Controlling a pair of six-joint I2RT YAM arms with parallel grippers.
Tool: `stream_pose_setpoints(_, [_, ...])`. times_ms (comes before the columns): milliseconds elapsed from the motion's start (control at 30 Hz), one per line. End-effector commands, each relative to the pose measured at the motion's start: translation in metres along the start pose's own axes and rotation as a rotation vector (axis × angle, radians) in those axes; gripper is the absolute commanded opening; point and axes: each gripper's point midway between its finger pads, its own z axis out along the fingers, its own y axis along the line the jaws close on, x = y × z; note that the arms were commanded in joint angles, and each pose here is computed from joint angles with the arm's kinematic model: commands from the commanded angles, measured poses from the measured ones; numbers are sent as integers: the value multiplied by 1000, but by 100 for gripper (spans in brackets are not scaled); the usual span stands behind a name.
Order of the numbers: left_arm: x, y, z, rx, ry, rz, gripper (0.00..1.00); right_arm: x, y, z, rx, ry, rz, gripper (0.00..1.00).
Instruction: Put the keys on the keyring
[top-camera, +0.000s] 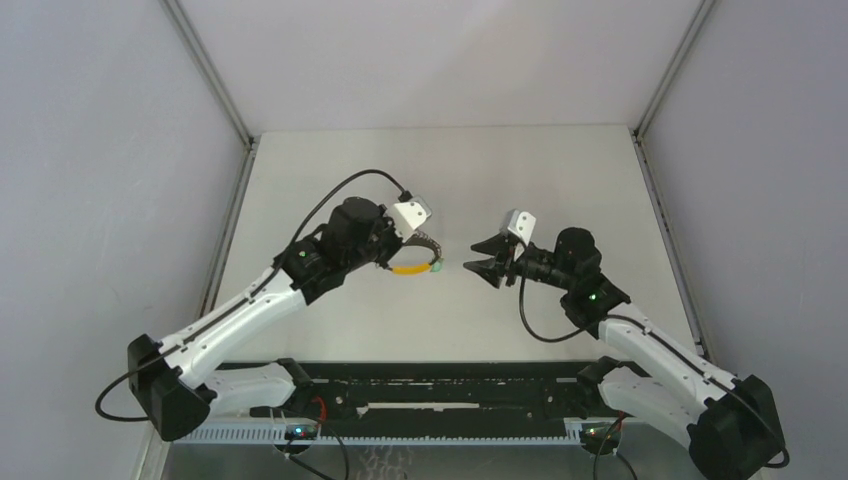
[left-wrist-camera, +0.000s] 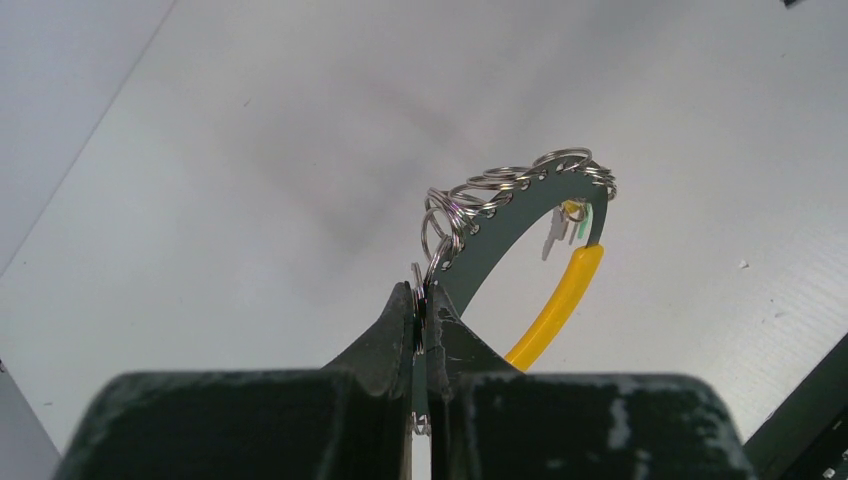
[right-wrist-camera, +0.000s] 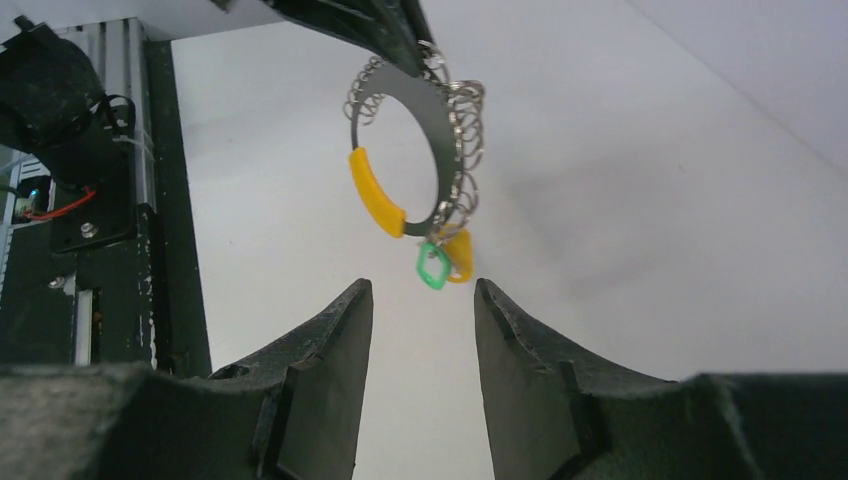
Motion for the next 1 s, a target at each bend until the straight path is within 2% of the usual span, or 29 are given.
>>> stream_pose_setpoints(0, [-40, 14, -31, -51, -120, -82, 0, -25, 9, 5, 2, -71, -160, 42])
stream_pose_setpoints(167, [-42, 10, -36, -31, -141, -86, 0, -17, 10, 14, 12, -47, -183, 42])
stream_pose_setpoints(367, [-52, 9, -44, -17, -175, -93, 0, -13, 8, 22, 13, -43, -192, 36])
stream_pose_setpoints(967, [-62, -1, -51, 29, -223, -115, 0, -4, 17, 44, -29, -47, -134, 35])
